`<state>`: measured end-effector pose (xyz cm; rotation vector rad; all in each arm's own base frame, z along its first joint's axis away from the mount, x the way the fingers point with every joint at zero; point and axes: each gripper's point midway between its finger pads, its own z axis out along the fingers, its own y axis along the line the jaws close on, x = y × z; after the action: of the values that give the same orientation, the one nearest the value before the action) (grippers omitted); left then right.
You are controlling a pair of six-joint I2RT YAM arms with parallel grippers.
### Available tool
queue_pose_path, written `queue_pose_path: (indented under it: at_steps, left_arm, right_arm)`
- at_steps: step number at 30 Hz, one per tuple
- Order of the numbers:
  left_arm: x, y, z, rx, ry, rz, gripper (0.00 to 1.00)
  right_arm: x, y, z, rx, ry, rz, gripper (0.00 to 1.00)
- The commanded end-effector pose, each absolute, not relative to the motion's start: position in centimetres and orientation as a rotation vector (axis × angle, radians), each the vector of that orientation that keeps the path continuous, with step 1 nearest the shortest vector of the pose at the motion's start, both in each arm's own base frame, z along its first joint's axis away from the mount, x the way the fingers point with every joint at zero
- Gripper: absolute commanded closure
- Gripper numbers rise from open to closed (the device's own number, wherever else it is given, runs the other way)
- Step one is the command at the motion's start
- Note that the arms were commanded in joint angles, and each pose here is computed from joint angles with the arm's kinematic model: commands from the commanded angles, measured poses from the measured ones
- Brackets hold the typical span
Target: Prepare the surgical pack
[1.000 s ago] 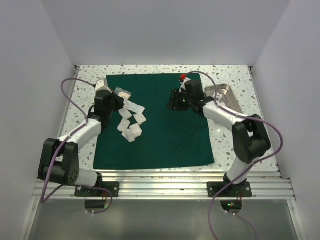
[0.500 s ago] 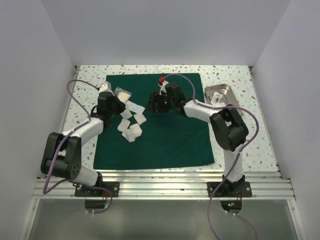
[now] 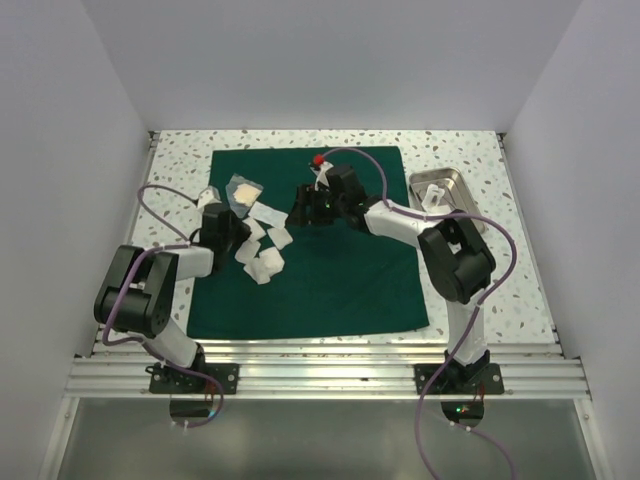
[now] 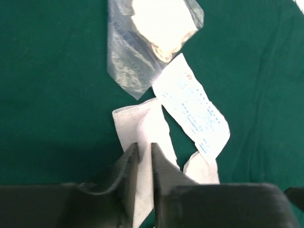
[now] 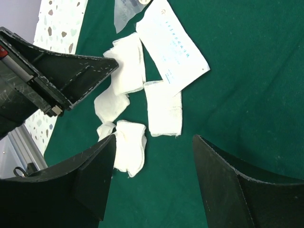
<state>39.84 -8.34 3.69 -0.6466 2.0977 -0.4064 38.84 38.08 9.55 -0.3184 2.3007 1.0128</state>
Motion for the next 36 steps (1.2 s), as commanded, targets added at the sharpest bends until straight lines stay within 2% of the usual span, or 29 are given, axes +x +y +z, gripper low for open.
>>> queue_pose_path:
  at_steps: [1, 4, 7, 14, 23, 28, 31, 34, 35, 36]
  left_arm:
    - [40.5, -6.8, 4.6, -0.698, 1.991, -0.361, 0.75]
    - [40.7, -6.6, 5.0, -0.687, 1.983, -0.346, 0.62]
    - [40.8, -6.3, 5.3, -0.677, 1.988, -0.320, 0.58]
    - [41.0, -5.9, 5.0, -0.689, 2.028, -0.268, 0.58]
    - [41.7, -7.6, 2.6, -0.673, 2.110, -0.260, 0.69]
    - [41.4, -7.7, 1.7, -0.677, 2.136, -0.239, 0.70]
    - [41.6, -7.8, 1.5, -0.664, 2.145, -0.228, 0.76]
    - [41.8, -8.1, 1.2, -0.635, 2.163, -0.216, 0.89]
    - [42.0, -8.3, 1.1, -0.627, 2.167, -0.222, 1.00]
    - [42.2, -8.5, 1.3, -0.612, 2.159, -0.239, 1.00]
  right_arm:
    - [39.9, 38.6, 10.8, -0.324, 2.251, 1.013, 0.31]
    - [39.9, 38.8, 10.8, -0.321, 2.251, 1.017, 0.31]
    - [40.0, 38.8, 10.8, -0.315, 2.252, 1.016, 0.31]
    - [40.0, 38.5, 10.9, -0.309, 2.252, 1.004, 0.32]
    - [40.1, 38.4, 11.2, -0.299, 2.250, 0.991, 0.33]
    - [40.1, 38.1, 11.2, -0.293, 2.252, 0.978, 0.33]
    - [40.0, 38.2, 11.1, -0.290, 2.256, 0.978, 0.33]
    - [40.0, 38.0, 11.1, -0.289, 2.253, 0.976, 0.33]
    - [40.0, 38.0, 11.2, -0.286, 2.252, 0.975, 0.33]
    - [39.9, 37.9, 11.2, -0.287, 2.251, 0.975, 0.33]
